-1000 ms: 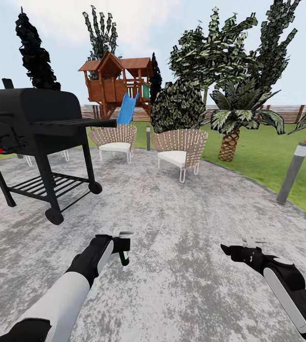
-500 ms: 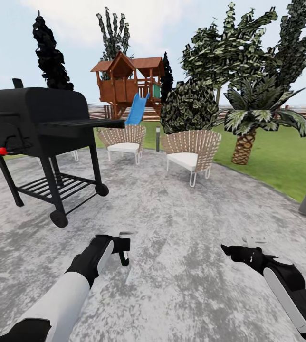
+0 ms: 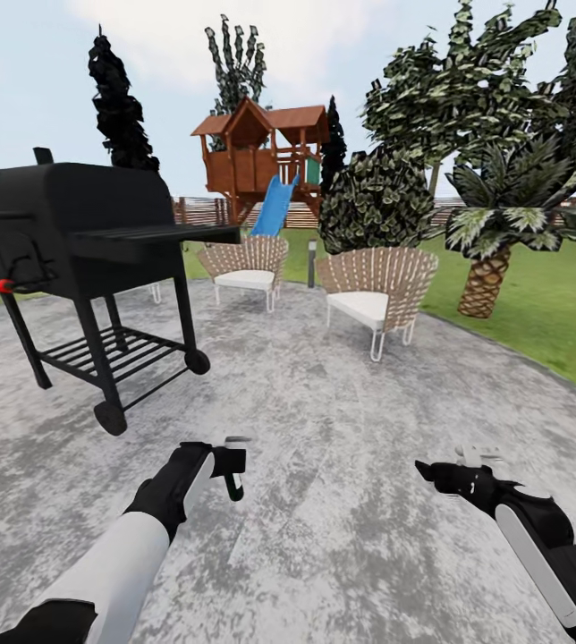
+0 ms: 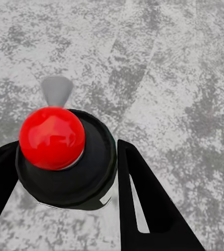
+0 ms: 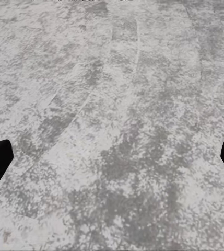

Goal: Pick up the pesticide atomizer in the garden and spray insectifuge to fully cover both potted plants in the garden.

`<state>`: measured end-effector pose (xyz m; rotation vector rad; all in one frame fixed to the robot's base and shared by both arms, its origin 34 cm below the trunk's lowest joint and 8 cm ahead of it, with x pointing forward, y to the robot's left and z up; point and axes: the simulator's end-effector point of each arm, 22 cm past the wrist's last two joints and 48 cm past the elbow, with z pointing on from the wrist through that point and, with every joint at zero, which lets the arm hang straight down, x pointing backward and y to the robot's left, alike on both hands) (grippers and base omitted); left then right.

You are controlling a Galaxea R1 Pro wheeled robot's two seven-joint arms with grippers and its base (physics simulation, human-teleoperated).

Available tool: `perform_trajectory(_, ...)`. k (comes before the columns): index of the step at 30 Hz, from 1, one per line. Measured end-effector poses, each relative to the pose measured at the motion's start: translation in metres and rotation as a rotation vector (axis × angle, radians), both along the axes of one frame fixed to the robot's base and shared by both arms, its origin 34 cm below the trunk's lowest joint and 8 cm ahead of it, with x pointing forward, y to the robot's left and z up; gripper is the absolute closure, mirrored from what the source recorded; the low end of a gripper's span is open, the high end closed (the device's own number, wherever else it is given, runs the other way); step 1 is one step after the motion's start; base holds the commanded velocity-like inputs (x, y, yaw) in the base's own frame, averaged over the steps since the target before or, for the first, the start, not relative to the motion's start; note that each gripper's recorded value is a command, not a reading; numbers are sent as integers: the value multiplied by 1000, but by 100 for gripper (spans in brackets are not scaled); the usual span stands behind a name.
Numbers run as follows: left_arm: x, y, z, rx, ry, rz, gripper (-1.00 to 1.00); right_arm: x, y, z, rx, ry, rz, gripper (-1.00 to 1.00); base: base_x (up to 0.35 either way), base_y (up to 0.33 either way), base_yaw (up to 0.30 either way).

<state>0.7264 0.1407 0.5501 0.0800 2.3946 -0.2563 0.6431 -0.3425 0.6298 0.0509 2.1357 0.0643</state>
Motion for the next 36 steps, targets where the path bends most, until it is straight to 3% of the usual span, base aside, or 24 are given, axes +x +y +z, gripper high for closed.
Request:
perform_trajectory(11, 0, 0, 0, 0, 0, 0, 100, 0, 2, -1, 1, 1, 3, -100, 169, -115, 253)
perform_trajectory(36, 0, 0, 0, 0, 0, 0, 100, 0, 2, -1, 1, 2, 3, -100, 8, -22, 255)
